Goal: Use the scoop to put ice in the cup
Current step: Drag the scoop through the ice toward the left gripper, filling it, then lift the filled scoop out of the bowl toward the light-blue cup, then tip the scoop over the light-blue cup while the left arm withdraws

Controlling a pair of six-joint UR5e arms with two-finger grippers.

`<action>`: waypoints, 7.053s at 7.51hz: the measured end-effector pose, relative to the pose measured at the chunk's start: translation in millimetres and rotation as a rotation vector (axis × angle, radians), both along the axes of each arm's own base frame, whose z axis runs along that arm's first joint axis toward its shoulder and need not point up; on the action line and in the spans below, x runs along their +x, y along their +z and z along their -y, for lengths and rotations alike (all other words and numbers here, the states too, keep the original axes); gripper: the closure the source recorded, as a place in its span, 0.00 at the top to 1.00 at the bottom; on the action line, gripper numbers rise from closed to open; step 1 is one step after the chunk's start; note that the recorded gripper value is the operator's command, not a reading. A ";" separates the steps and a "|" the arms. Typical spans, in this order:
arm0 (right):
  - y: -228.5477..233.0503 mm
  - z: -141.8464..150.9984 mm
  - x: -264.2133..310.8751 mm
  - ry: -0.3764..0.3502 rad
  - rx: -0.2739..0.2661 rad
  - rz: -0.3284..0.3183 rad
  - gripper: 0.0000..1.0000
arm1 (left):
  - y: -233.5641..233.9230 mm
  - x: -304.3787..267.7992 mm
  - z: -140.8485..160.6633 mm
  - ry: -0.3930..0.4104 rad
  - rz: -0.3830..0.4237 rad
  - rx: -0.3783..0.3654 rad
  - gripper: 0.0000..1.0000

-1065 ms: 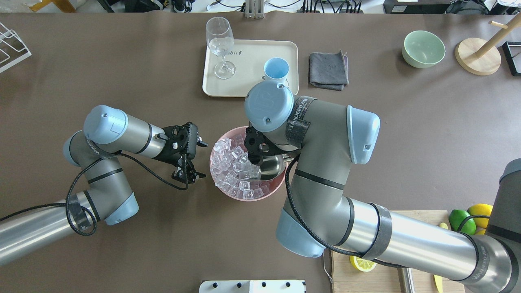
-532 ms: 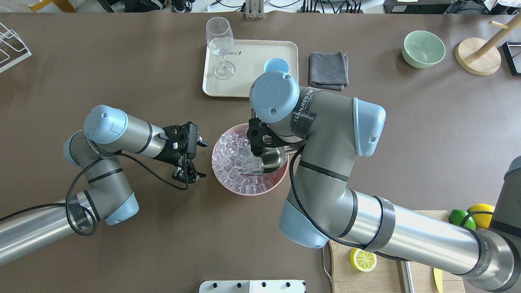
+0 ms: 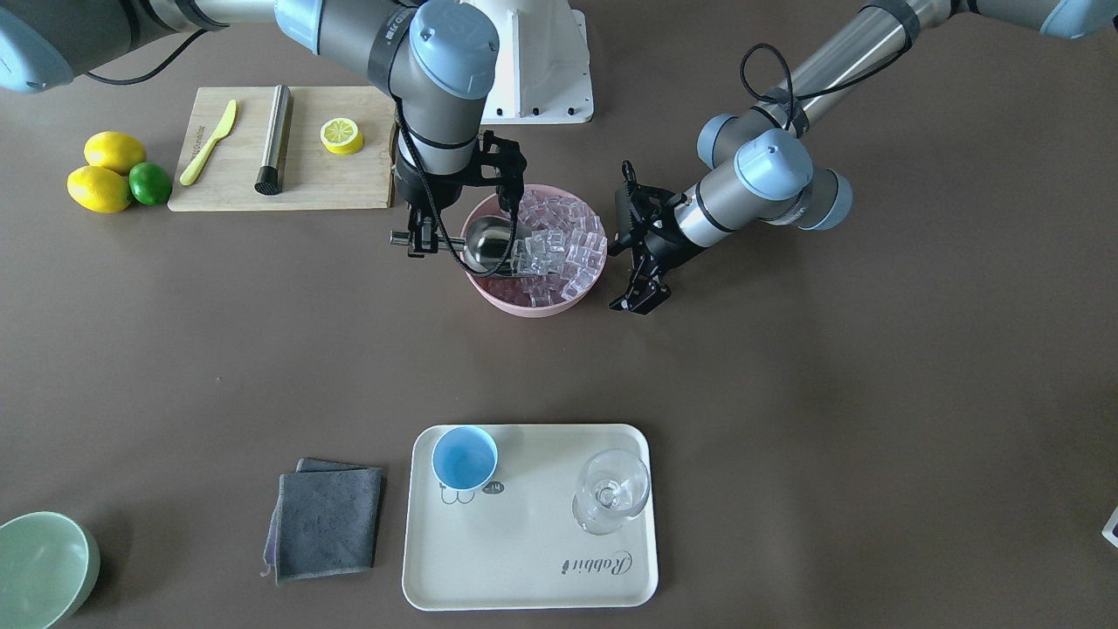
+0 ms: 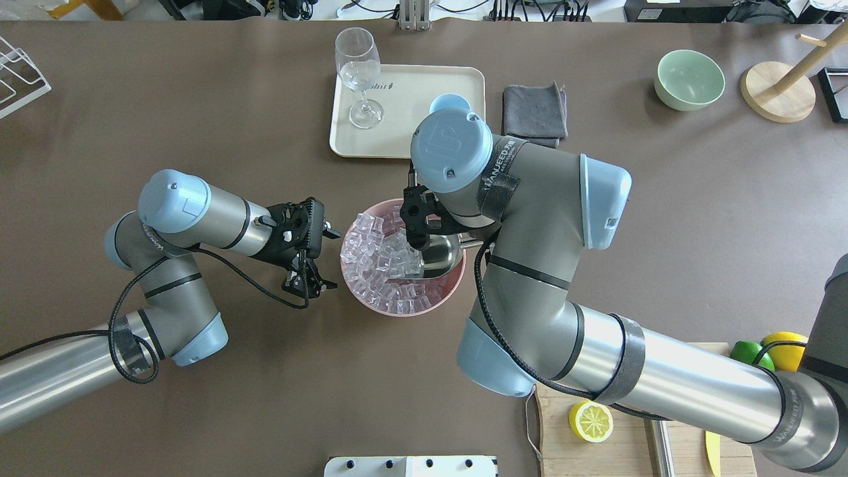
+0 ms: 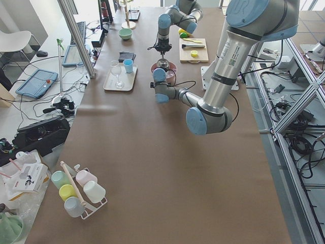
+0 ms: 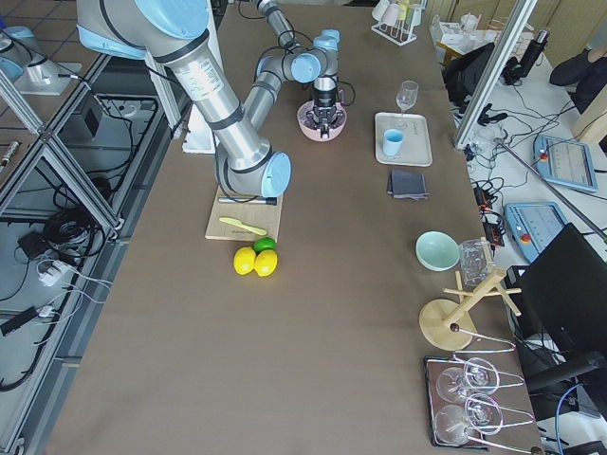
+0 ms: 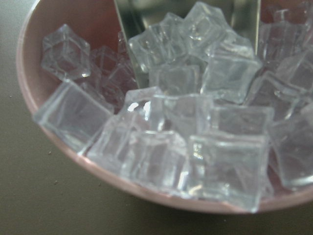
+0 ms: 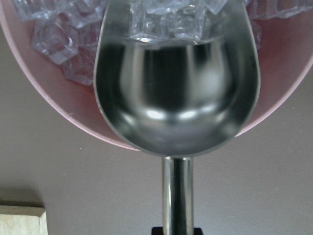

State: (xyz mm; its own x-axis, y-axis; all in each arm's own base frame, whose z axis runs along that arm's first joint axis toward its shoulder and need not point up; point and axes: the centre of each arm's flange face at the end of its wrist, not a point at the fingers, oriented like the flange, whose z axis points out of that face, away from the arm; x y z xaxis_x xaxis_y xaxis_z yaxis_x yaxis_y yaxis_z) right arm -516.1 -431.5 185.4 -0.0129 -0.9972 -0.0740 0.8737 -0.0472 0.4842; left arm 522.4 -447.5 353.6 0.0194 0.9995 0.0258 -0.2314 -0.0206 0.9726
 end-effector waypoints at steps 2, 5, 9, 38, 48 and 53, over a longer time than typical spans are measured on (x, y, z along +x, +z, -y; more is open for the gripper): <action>3.3 3.8 3.4 -0.012 -0.024 0.036 0.00 | -0.8 1.5 0.3 0.007 0.021 -0.016 0.98; 12.7 11.1 9.7 -0.024 -0.044 0.122 0.00 | -2.4 1.1 -0.2 0.009 0.027 -0.021 0.98; 22.4 22.8 24.5 -0.034 -0.063 0.214 0.00 | -7.4 -2.7 -2.0 0.010 0.012 -0.011 0.98; -7.9 191.3 109.4 0.784 -0.839 0.015 0.00 | 33.9 -180.8 6.4 0.009 0.379 -0.519 0.98; -28.5 157.3 85.3 0.757 -0.861 -0.149 0.00 | 134.5 -379.8 2.0 -0.408 0.622 -0.789 0.98; -54.9 165.1 81.5 0.693 -0.851 -0.265 0.00 | 196.8 -468.2 1.1 -0.598 0.684 -0.922 0.98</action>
State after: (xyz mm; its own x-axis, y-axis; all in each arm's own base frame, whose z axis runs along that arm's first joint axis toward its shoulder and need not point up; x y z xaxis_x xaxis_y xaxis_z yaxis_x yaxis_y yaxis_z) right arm -434.6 -596.6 130.5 0.6482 -0.5203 0.5559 0.6635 0.7442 -0.0771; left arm 54.2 -448.6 550.4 0.7232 0.4946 -0.4821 -0.4250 0.8689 0.2539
